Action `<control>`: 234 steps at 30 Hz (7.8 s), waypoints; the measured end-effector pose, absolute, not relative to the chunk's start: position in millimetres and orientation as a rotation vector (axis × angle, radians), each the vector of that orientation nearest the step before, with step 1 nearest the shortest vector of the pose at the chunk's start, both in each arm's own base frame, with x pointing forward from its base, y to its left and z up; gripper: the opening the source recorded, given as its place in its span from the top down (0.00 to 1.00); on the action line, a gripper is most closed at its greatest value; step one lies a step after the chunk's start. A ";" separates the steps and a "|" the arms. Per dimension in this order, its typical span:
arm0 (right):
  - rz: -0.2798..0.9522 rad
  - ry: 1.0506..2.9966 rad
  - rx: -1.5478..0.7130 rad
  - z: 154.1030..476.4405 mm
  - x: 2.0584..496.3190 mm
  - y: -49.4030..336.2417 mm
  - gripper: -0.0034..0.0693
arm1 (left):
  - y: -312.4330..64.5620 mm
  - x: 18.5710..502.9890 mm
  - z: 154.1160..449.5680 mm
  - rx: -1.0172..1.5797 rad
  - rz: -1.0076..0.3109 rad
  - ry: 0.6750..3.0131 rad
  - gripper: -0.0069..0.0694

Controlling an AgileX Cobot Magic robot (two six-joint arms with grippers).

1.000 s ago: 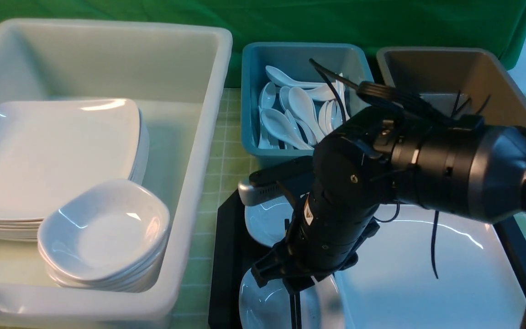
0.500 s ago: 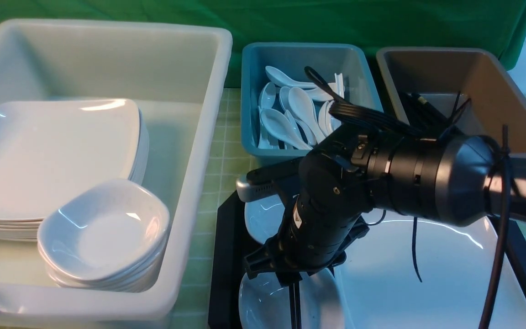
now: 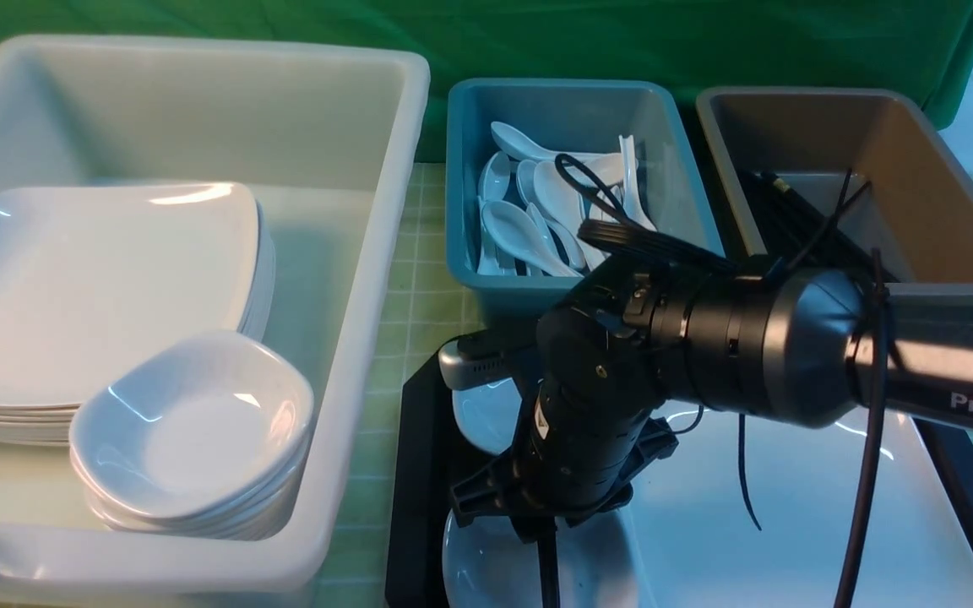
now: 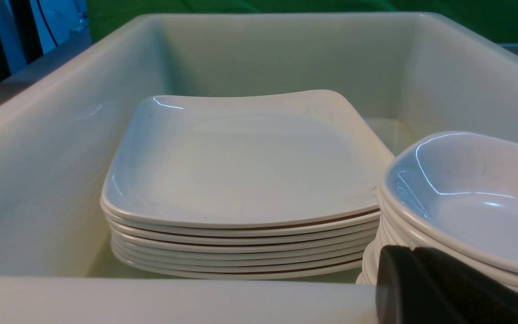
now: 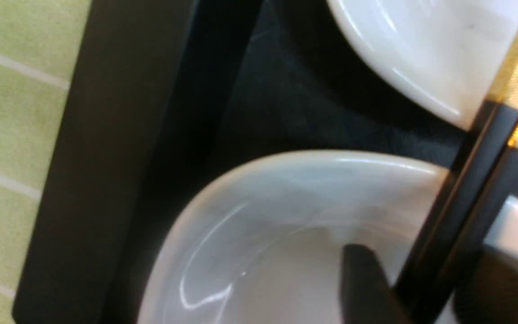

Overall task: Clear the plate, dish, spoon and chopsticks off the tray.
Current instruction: Use the right arm to grab a pair of chopsticks from the plate, then use the right arm to put the chopsticks into the small storage box on the right, then use the left arm to grab a small plate from the dinner plate

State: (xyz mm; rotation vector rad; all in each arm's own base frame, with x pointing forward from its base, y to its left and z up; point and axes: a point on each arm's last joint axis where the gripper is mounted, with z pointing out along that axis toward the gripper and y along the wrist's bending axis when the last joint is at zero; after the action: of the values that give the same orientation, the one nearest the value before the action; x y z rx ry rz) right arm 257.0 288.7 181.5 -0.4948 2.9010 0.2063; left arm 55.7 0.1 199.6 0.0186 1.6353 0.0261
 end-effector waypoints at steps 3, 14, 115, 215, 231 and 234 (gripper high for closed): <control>0.200 2.897 -0.528 181.5 256.2 288.9 0.82 | 0.1 55.7 199.6 0.019 0.026 1.635 0.91; 0.214 2.867 -0.656 229.8 230.2 281.4 0.81 | 0.1 55.7 199.6 0.019 0.026 1.635 0.91; 0.575 2.255 -0.842 398.9 96.4 103.2 0.92 | 0.1 55.7 199.6 0.021 0.029 1.635 0.91; 0.350 1.782 -0.691 417.7 38.2 23.1 0.74 | -117.2 165.5 323.3 0.214 -0.896 2.744 0.90; 0.290 1.883 -0.778 409.5 62.0 43.7 0.71 | -245.4 262.9 284.6 0.775 -0.350 2.844 0.55; 0.276 1.907 -0.795 407.1 61.2 42.8 0.71 | -250.9 271.2 273.9 0.854 -0.305 2.845 0.51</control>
State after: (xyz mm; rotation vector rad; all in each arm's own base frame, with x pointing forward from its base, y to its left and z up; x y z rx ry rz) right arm 61.2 42.8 407.1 -0.7946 1.9071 0.2765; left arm 271.2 -250.9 273.9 0.8542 2.8455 -0.3046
